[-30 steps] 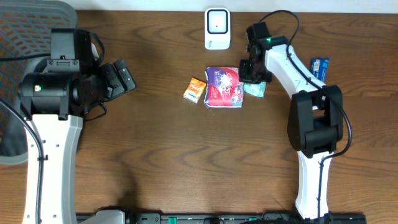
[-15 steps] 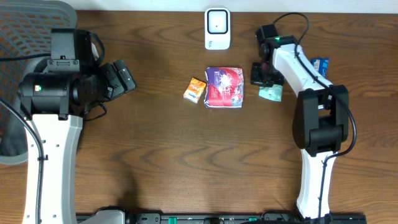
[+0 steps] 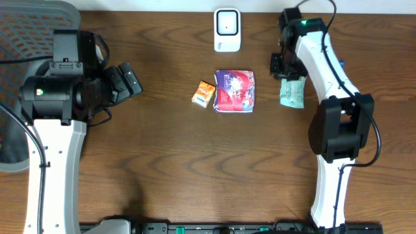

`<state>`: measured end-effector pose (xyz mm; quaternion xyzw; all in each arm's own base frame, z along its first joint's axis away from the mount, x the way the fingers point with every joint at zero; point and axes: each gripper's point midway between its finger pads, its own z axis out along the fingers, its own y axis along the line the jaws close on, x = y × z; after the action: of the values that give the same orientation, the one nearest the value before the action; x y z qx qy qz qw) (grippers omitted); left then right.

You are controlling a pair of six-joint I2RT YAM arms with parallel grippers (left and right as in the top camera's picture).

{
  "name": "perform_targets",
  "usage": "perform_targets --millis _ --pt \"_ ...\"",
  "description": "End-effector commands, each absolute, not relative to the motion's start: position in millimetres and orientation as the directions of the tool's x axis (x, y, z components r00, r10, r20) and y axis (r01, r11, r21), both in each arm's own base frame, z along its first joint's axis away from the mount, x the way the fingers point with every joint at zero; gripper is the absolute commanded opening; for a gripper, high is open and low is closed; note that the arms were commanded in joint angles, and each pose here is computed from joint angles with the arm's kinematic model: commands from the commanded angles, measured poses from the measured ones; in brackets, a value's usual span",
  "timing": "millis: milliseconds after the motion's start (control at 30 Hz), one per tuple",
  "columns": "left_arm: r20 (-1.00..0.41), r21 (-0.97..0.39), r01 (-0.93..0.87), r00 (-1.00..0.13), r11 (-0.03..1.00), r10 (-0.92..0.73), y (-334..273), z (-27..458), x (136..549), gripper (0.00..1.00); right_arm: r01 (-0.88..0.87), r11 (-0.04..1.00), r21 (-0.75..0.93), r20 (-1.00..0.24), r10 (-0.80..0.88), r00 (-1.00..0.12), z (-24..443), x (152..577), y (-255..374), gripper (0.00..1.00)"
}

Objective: Scan the item barcode

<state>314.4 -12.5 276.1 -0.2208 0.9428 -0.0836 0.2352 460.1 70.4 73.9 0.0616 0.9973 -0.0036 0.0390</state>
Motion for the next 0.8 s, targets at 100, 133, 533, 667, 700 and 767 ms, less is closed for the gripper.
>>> perform_targets --millis 100,133,533,667,700,767 --pt "-0.409 -0.254 -0.382 -0.790 0.889 -0.456 -10 276 313 0.98 -0.059 0.959 0.278 -0.019 -0.055 -0.998 68 445 122 0.63" --pt "-0.409 -0.254 -0.382 -0.790 0.889 -0.456 -10 276 314 0.98 -0.058 0.948 0.312 -0.012 -0.057 -0.998 64 443 128 0.62" --pt "-0.409 -0.254 -0.382 -0.790 0.889 -0.456 -10 276 314 0.98 -0.062 0.788 0.612 -0.020 -0.064 -0.998 52 440 169 0.48" --pt "-0.409 -0.254 -0.382 -0.790 0.889 -0.456 -10 276 314 0.98 -0.036 0.791 0.610 -0.007 -0.040 -0.999 34 437 162 0.41" --pt "-0.409 -0.254 -0.382 -0.790 0.889 -0.456 -10 276 313 0.98 -0.030 0.791 0.611 -0.006 -0.034 -0.999 31 437 162 0.41" --pt "-0.409 -0.254 -0.382 -0.790 0.888 -0.457 -10 276 313 0.98 -0.008 0.791 0.612 0.000 -0.009 -1.000 21 436 160 0.41"
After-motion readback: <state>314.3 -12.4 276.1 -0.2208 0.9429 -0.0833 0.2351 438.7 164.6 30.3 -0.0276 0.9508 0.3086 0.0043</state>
